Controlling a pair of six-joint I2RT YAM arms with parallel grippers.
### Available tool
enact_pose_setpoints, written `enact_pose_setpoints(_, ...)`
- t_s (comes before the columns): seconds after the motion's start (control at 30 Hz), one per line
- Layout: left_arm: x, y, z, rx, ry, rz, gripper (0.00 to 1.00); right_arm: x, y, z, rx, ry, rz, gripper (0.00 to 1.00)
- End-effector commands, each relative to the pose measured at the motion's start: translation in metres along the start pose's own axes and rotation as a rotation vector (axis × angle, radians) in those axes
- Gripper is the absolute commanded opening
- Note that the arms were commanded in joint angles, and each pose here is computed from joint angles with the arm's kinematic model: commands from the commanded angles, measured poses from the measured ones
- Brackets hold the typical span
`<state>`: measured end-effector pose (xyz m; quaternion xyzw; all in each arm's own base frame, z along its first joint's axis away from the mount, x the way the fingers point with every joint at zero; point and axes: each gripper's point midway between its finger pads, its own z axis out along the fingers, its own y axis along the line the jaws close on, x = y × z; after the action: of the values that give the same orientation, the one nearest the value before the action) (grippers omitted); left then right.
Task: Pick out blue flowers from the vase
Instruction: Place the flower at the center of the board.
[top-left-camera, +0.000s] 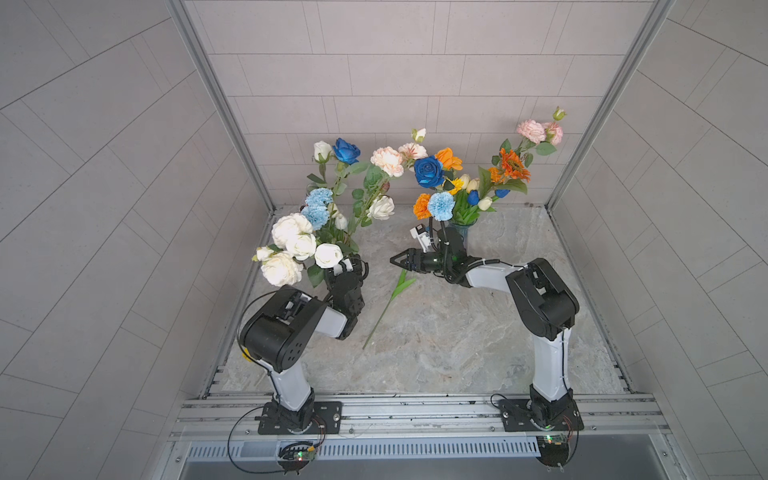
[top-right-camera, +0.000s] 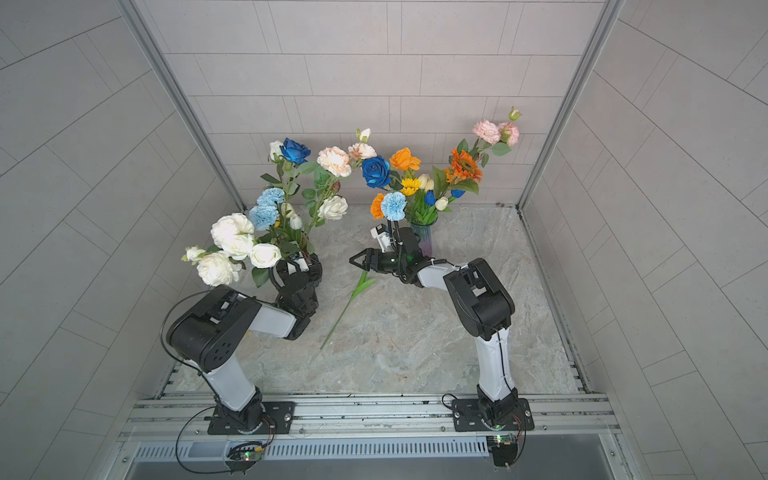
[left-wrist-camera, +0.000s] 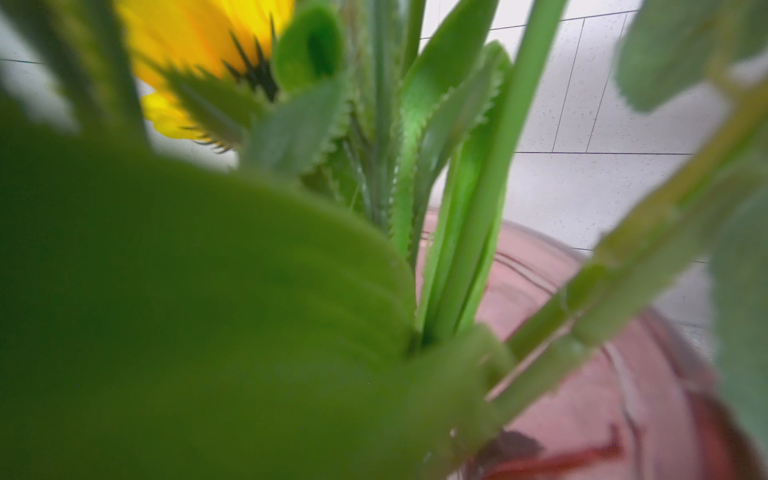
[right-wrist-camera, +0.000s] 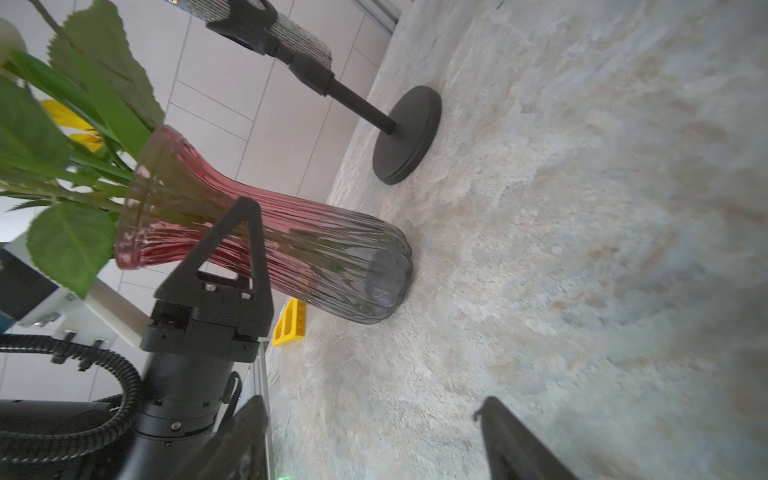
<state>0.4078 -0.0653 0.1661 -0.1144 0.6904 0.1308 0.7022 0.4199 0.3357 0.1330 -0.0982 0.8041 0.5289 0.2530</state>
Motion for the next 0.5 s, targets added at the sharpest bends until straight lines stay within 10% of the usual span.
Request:
enact_pose_setpoints(0.0, -0.004, -0.003, -0.004, 0.021, -0.004, -0.001, 0.74, -0.006, 0.012, -0.014, 0.075, -0.03, -0.084, 0.87)
enact_pose_setpoints(0.47, -0.005, -0.002, -0.004, 0.019, -0.007, 0.002, 0.74, 0.02, -0.034, -0.017, 0.651, 0.047, -0.261, 0.9)
